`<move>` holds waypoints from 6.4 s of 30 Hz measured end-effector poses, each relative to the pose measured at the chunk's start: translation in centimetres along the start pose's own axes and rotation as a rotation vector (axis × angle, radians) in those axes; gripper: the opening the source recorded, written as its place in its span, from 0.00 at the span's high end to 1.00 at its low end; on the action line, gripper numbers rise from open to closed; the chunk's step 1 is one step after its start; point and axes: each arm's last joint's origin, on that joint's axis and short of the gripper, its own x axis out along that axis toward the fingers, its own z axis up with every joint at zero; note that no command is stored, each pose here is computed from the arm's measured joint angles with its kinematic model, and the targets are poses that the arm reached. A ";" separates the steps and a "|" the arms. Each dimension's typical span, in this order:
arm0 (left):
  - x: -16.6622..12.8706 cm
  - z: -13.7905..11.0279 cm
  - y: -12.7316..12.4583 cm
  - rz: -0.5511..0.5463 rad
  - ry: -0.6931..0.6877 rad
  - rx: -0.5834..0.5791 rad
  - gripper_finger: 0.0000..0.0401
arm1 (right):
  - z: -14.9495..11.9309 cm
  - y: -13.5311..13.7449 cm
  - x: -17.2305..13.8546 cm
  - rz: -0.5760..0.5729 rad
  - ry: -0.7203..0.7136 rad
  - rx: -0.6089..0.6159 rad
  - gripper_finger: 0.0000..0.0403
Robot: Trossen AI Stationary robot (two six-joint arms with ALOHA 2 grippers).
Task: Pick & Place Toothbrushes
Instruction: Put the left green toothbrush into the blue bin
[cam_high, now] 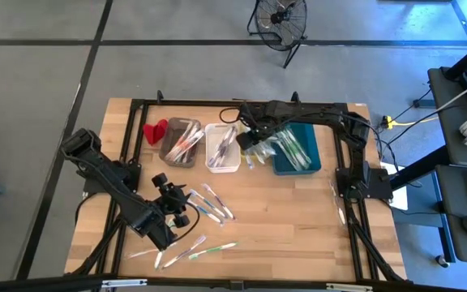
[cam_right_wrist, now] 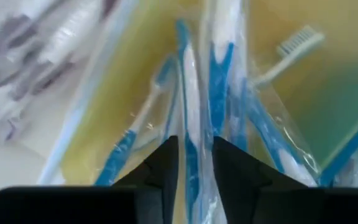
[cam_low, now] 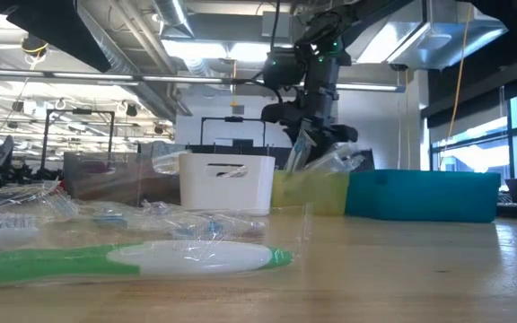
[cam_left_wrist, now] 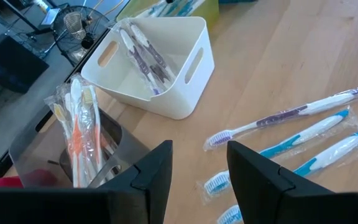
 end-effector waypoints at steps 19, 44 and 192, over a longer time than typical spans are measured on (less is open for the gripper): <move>0.0 0.0 0.0 -0.002 0.006 0.000 0.63 | 0.6 0.4 -2.4 0.088 -0.126 -0.109 0.75; -1.8 -1.4 -0.8 -0.101 0.051 0.040 0.50 | -12.2 10.4 -8.4 0.241 -0.207 -0.522 0.92; -3.7 10.4 -7.2 -0.170 -0.659 -0.092 0.99 | -25.9 19.1 -13.7 0.420 -0.921 -0.785 0.65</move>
